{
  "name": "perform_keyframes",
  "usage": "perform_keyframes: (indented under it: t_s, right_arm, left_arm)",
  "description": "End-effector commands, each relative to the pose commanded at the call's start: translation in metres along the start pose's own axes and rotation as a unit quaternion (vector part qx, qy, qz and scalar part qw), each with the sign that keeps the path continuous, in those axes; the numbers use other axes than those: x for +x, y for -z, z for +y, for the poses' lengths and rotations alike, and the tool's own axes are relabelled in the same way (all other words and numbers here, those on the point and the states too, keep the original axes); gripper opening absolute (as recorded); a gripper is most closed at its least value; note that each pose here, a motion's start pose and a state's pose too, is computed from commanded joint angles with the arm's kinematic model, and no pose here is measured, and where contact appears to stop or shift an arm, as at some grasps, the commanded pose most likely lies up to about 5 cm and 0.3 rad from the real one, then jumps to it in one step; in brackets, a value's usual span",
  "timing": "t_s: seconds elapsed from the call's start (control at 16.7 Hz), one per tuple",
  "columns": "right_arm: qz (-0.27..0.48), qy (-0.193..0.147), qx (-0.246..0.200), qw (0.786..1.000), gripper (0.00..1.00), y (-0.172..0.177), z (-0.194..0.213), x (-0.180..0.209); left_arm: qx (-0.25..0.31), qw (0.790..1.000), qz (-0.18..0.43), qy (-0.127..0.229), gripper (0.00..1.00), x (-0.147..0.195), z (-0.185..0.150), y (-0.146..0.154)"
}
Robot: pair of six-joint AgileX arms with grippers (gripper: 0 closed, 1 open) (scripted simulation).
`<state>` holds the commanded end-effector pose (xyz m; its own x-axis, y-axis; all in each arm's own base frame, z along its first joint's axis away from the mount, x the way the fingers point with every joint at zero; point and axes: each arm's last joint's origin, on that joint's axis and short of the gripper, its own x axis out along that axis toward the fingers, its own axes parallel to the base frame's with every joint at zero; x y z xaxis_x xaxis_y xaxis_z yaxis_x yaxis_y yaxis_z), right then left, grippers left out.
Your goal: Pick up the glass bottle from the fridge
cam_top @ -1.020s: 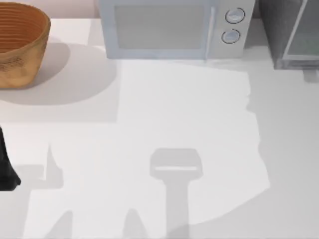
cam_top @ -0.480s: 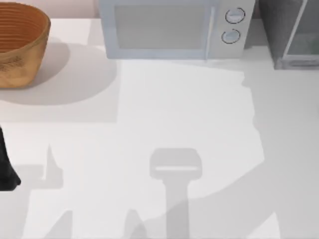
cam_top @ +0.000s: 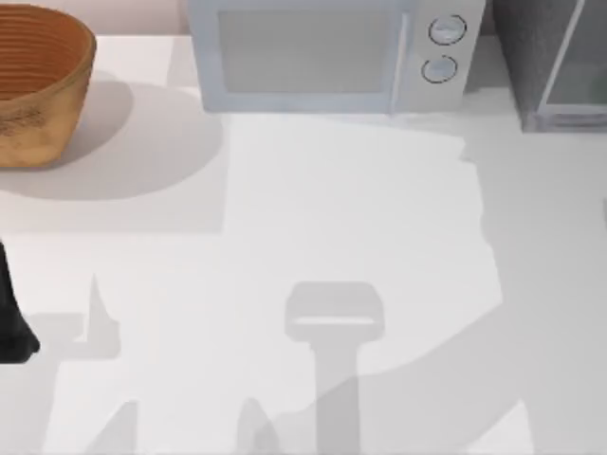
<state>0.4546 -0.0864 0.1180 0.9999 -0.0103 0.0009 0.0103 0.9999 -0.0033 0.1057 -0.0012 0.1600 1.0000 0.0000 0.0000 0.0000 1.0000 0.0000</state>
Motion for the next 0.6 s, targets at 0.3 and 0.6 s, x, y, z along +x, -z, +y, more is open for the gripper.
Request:
perform_keyframes:
  t_s: [0.3,0.6]
  right_arm:
    - [0.000,0.000,0.000,1.000,0.40,0.0000,0.0000,0.0000]
    - [0.000,0.000,0.000,1.000,0.02,0.0000,0.0000,0.0000]
  left_arm:
    - [0.000,1.000,0.000,0.000,1.00,0.0000,0.0000,0.0000]
    - [0.000,1.000,0.000,0.000,1.00,0.0000,0.0000,0.0000]
